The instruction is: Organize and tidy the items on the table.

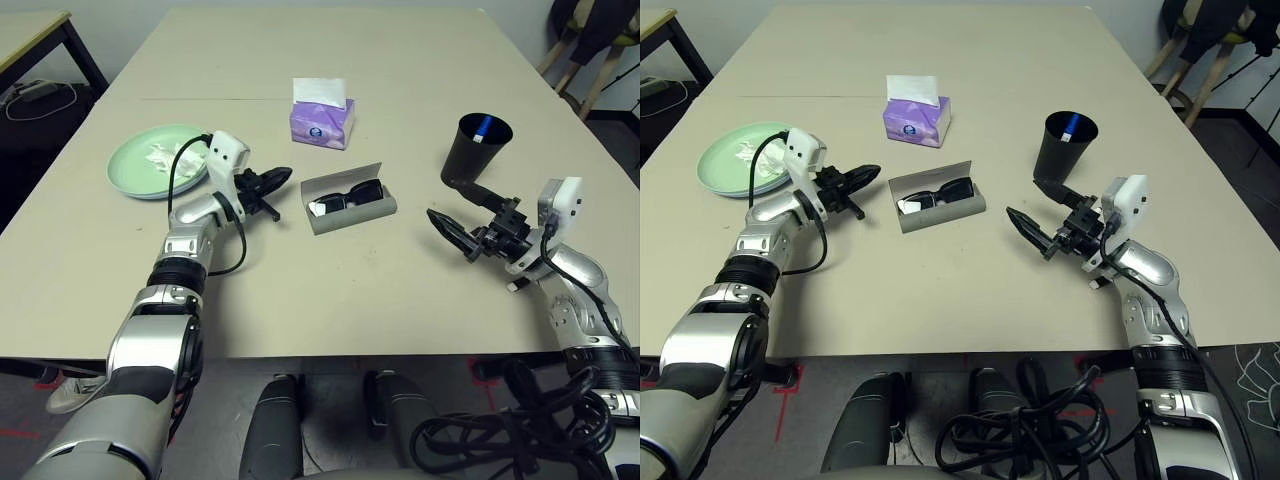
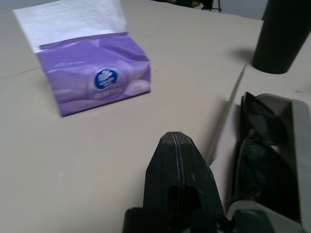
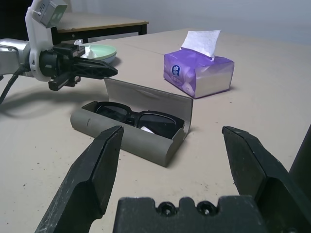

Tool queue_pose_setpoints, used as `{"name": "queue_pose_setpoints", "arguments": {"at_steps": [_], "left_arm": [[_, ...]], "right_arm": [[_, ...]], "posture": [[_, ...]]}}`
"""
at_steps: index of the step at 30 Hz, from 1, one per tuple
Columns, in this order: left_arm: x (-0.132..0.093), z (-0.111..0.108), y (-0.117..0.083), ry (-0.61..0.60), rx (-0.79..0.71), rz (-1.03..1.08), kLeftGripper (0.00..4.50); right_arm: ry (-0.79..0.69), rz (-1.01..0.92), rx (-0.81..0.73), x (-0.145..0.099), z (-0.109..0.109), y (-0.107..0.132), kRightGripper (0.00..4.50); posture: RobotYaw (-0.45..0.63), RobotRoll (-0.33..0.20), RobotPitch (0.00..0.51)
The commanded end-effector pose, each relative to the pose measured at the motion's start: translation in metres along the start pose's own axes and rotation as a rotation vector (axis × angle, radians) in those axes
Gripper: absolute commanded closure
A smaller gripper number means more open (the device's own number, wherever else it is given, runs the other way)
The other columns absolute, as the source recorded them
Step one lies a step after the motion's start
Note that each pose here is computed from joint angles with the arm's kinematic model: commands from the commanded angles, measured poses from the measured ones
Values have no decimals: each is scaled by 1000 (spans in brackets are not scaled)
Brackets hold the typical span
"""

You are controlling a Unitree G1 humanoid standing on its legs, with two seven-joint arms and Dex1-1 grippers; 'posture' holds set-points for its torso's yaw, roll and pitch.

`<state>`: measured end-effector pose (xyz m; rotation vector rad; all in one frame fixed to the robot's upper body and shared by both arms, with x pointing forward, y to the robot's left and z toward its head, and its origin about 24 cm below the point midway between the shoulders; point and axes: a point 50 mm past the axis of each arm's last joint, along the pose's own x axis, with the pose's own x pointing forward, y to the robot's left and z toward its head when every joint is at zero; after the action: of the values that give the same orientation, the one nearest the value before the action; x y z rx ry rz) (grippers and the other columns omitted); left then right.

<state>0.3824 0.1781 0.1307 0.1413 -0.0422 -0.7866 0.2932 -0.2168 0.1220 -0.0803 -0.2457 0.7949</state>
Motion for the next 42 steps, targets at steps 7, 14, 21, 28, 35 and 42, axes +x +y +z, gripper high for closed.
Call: {"name": "queue_pose_setpoints", "arguments": {"at_steps": [7,14,21,28,35,42], "left_arm": [[6,-1,-18,1,7,-191,4474],[0,-10,-31,50,-2,-311,4474],[-17,-27,-46,151,-47,-417,4474],[-18,-2,-34,20,5,-356,4474],[-25,29,-46,-84,6,-511,4110],[-37,23,-75,-43,57,-679,1520]], "right_arm": [[56,6,49,-6,-9,4,0],[48,11,43,-2,-8,4,0],[30,13,24,2,-3,0,0],[34,21,17,3,0,-1,0],[76,76,35,6,7,-10,0],[169,206,37,15,19,-23,0]], "posture": [[-2,0,120],[6,0,119],[5,0,116],[8,0,113],[12,0,113],[20,0,120]]}}
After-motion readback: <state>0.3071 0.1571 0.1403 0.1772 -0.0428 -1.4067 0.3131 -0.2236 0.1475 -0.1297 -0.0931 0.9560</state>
